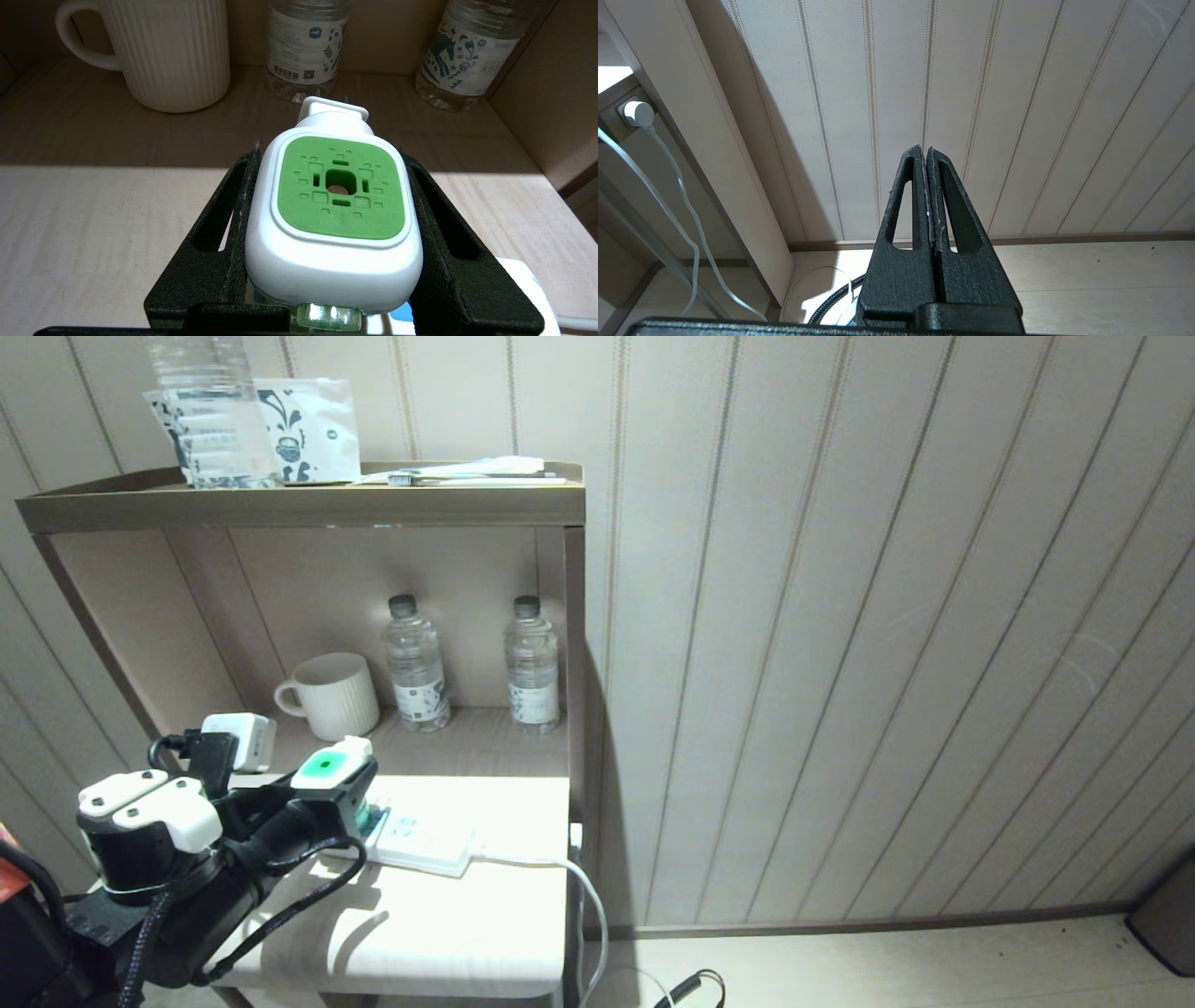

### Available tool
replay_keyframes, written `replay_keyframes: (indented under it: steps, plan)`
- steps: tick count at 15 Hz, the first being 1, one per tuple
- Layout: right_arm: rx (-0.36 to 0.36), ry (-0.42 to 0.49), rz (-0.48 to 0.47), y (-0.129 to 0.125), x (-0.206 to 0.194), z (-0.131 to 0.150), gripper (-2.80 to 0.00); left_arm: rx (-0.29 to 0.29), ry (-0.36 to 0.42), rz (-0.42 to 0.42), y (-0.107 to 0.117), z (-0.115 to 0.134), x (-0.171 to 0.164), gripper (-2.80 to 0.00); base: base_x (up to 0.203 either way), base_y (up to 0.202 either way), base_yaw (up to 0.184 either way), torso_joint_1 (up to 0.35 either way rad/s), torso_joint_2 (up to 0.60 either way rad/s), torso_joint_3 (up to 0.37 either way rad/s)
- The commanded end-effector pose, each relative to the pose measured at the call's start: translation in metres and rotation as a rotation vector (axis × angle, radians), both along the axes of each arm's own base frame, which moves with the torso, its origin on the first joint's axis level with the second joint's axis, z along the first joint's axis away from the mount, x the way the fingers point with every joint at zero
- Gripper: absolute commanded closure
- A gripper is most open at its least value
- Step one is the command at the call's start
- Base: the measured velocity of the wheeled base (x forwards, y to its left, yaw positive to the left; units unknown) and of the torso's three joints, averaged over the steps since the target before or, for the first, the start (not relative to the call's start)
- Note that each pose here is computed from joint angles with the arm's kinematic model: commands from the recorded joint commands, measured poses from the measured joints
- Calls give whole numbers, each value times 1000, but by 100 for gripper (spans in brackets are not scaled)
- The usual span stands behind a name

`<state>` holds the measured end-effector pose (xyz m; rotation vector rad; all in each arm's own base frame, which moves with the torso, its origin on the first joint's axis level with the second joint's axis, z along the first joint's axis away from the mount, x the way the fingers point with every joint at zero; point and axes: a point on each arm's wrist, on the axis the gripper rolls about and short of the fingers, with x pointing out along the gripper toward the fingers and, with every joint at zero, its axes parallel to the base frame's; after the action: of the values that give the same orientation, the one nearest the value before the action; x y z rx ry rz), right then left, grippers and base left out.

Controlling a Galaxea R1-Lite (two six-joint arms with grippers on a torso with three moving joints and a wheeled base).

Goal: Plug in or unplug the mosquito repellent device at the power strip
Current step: Pick up the mosquito repellent liquid, then insert the plug into the socket

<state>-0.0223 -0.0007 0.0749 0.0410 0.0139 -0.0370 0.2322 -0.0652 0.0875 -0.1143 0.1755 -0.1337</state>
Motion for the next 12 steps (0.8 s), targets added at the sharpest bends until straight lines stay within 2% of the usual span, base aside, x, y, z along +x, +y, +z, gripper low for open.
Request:
replay_keyframes:
  steps: [1,5,7,12]
  plan:
    - [0,1,0,0,0,0,0,-15,-48,-3,-1,6,0,0,0,0,0,0,0,0]
    - [0,1,0,0,0,0,0,-26,-106,-5,1,25,-11,0,0,0,0,0,0,0]
    - [0,1,0,0,0,0,0,-26,-104,-6,4,39,-21,0,0,0,0,0,0,0]
    - [0,1,0,0,0,0,0,29,19,-4,11,77,-43,0,0,0,0,0,0,0]
